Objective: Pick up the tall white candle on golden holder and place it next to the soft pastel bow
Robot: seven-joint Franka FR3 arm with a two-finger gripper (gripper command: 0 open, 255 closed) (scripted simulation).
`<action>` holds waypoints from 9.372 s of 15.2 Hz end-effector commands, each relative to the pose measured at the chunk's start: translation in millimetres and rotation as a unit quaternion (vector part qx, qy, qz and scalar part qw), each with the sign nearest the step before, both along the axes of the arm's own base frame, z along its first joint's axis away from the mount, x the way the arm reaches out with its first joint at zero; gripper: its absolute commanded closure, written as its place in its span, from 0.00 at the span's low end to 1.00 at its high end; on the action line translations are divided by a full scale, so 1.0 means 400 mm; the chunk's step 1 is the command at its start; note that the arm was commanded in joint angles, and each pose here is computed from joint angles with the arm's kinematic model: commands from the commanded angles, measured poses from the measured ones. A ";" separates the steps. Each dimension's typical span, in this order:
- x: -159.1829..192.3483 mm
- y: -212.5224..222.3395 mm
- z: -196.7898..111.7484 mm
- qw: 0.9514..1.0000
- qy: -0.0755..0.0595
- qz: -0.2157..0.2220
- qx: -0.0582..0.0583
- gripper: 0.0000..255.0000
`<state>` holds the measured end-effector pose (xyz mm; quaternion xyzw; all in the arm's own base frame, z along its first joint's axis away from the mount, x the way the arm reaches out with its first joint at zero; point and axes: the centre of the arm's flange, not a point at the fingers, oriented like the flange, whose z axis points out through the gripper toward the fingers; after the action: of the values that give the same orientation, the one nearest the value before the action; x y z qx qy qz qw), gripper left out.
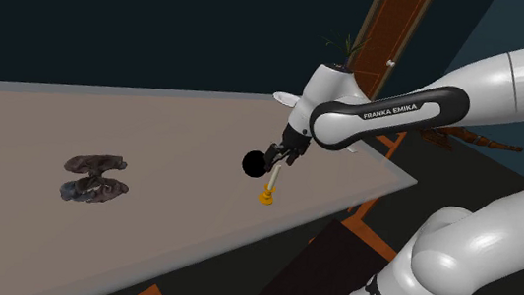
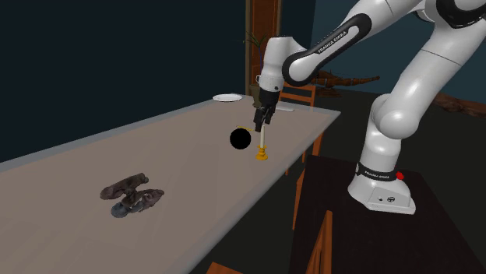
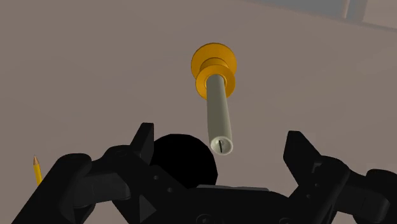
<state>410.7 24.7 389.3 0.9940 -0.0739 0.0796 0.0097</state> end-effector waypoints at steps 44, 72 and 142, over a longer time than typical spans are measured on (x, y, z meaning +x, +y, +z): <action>0.000 0.000 0.409 1.000 0.000 0.000 0.000 1.00; 0.268 0.455 0.568 1.000 0.000 0.000 0.000 1.00; 0.478 0.828 0.097 1.000 0.000 0.000 0.000 0.00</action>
<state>603.3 356.0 417.6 0.9940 -0.0739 0.0798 0.0096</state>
